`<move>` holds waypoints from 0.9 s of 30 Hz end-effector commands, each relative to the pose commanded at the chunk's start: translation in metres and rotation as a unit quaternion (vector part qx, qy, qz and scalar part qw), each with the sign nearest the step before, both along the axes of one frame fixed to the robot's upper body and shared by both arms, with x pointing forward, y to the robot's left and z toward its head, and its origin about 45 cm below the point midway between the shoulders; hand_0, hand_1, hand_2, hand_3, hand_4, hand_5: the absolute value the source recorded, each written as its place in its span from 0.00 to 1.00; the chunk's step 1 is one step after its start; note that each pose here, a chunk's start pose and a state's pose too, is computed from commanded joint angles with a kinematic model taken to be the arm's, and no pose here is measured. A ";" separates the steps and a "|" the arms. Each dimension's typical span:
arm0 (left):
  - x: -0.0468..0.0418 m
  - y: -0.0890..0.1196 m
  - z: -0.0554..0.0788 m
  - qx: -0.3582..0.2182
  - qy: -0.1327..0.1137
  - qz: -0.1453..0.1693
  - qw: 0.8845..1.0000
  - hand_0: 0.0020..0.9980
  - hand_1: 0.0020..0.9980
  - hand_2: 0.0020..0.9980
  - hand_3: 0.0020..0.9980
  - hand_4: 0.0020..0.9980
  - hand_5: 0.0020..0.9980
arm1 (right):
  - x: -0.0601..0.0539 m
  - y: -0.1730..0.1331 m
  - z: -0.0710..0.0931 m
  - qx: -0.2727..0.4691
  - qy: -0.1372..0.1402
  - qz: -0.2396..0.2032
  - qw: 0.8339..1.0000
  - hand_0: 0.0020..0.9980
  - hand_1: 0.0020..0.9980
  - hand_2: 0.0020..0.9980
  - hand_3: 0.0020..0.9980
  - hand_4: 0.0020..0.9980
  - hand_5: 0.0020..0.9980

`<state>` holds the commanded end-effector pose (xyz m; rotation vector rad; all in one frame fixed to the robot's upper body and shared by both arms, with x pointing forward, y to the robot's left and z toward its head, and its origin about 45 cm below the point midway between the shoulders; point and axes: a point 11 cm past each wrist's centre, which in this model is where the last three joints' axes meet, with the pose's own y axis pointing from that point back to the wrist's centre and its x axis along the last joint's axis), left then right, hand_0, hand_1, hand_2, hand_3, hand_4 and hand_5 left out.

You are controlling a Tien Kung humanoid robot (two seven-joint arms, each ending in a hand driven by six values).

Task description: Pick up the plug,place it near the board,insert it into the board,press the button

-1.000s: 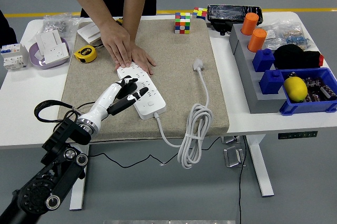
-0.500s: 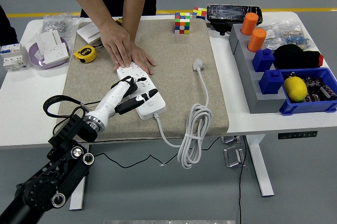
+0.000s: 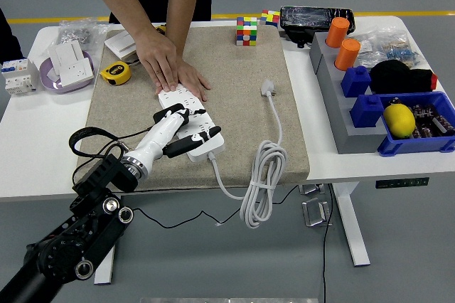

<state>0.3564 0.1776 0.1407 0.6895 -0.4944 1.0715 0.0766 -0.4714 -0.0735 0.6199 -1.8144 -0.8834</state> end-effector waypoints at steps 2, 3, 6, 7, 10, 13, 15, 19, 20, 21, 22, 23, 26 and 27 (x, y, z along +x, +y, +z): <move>0.0004 -0.002 0.002 0.001 -0.005 -0.002 1.000 1.00 0.99 0.94 0.89 1.00 1.00 | 0.000 0.000 0.000 0.000 0.001 0.000 1.000 0.83 0.80 0.76 0.76 1.00 1.00; 0.0006 -0.002 0.002 0.002 -0.007 -0.003 1.000 1.00 0.99 0.94 0.89 1.00 1.00 | -0.001 0.000 0.000 0.000 0.001 0.000 1.000 0.83 0.80 0.76 0.76 1.00 1.00; 0.0009 -0.003 0.006 0.002 -0.019 -0.004 1.000 1.00 0.98 0.93 0.89 1.00 1.00 | -0.002 0.000 0.000 -0.001 0.002 0.000 1.000 0.83 0.80 0.76 0.76 1.00 1.00; 0.0008 -0.003 0.008 0.002 -0.023 -0.005 1.000 1.00 0.98 0.93 0.89 1.00 1.00 | -0.002 0.000 0.000 -0.001 0.003 0.000 1.000 0.83 0.80 0.76 0.76 1.00 1.00; -0.0016 -0.006 0.017 -0.008 -0.042 -0.010 0.999 1.00 0.98 0.93 0.89 1.00 1.00 | -0.003 0.000 0.000 -0.001 0.003 -0.001 1.000 0.83 0.80 0.76 0.76 1.00 1.00; -0.0044 -0.011 0.029 -0.023 -0.060 -0.014 0.998 1.00 0.94 0.88 0.87 1.00 1.00 | -0.004 0.000 0.000 -0.001 0.005 -0.001 1.000 0.83 0.80 0.76 0.76 1.00 1.00; -0.0069 -0.015 0.041 -0.036 -0.079 -0.018 0.996 1.00 0.94 0.88 0.87 1.00 1.00 | -0.004 0.000 0.000 -0.002 0.005 -0.002 1.000 0.83 0.80 0.76 0.76 1.00 1.00; -0.0123 -0.023 0.061 -0.054 -0.103 -0.026 0.993 0.93 0.86 0.80 0.85 1.00 1.00 | -0.004 0.000 0.000 -0.002 0.005 -0.003 1.000 0.83 0.80 0.76 0.76 1.00 1.00; -0.0140 -0.024 0.065 -0.052 -0.105 -0.030 0.993 0.93 0.86 0.80 0.85 1.00 1.00 | -0.005 0.000 -0.001 -0.001 0.005 -0.003 1.000 0.83 0.80 0.76 0.76 1.00 1.00; -0.0158 -0.026 0.069 -0.048 -0.109 -0.034 0.992 0.93 0.86 0.80 0.85 1.00 1.00 | -0.005 0.000 -0.001 -0.001 0.005 -0.003 1.000 0.83 0.80 0.76 0.76 1.00 1.00; -0.0175 -0.027 0.072 -0.042 -0.111 -0.038 0.992 0.93 0.86 0.80 0.85 1.00 1.00 | -0.005 0.000 -0.001 -0.001 0.005 -0.003 1.000 0.83 0.80 0.76 0.76 1.00 1.00; -0.0198 -0.028 0.075 -0.033 -0.112 -0.044 0.992 0.69 0.66 0.61 0.89 0.87 0.61 | -0.005 0.000 -0.001 -0.001 0.005 -0.003 1.000 0.83 0.80 0.76 0.76 1.00 1.00; -0.0291 -0.031 0.078 0.006 -0.110 -0.066 0.992 0.69 0.66 0.61 0.89 0.87 0.61 | -0.007 0.000 -0.001 -0.001 0.006 -0.004 1.000 0.83 0.80 0.76 0.76 1.00 1.00; -0.0310 -0.032 0.079 0.018 -0.111 -0.071 0.991 0.69 0.66 0.61 0.89 0.87 0.61 | -0.007 0.000 -0.001 -0.001 0.006 -0.004 1.000 0.83 0.80 0.76 0.76 1.00 1.00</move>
